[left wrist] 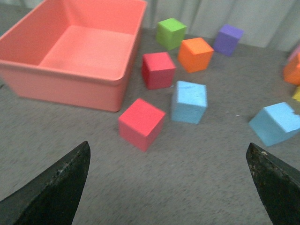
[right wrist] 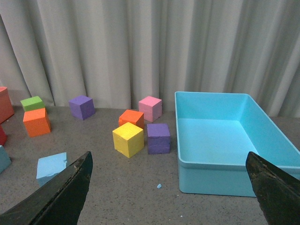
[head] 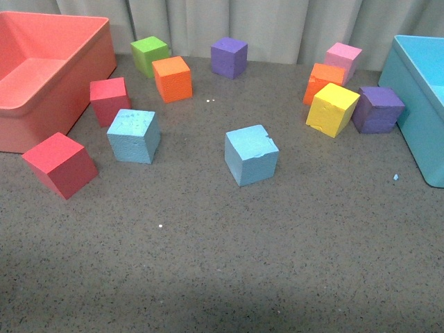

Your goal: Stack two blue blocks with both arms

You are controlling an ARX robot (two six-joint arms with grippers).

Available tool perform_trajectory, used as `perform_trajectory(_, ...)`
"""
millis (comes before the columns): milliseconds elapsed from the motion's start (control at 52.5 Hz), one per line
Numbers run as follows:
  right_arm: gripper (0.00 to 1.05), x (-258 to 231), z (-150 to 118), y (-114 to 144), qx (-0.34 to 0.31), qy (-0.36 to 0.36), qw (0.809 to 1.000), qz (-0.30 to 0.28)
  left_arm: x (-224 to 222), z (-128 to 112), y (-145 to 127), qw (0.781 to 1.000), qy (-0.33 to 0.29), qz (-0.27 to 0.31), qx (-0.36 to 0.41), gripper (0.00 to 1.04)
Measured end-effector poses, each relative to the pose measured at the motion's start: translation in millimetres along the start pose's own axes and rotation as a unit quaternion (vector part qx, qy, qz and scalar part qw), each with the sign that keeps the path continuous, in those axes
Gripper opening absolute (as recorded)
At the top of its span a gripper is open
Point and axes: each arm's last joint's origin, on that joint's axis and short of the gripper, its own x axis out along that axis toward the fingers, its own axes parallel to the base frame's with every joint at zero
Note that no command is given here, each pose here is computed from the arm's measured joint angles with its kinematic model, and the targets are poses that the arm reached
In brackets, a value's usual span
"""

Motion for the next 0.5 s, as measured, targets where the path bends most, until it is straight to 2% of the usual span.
perform_trajectory(114, 0.95, 0, 0, 0, 0.0, 0.0, 1.0, 0.0, 39, 22, -19, 0.998, 0.029, -0.046, 0.015, 0.98)
perform_trajectory(305, 0.95, 0, 0, 0, 0.0, 0.0, 1.0, 0.0, 138, 30, -52, 0.976, 0.208, -0.06, 0.033, 0.98)
perform_trajectory(495, 0.95, 0, 0, 0, 0.0, 0.0, 1.0, 0.0, 187, 37, -70, 0.967, 0.243, -0.072, 0.039, 0.98)
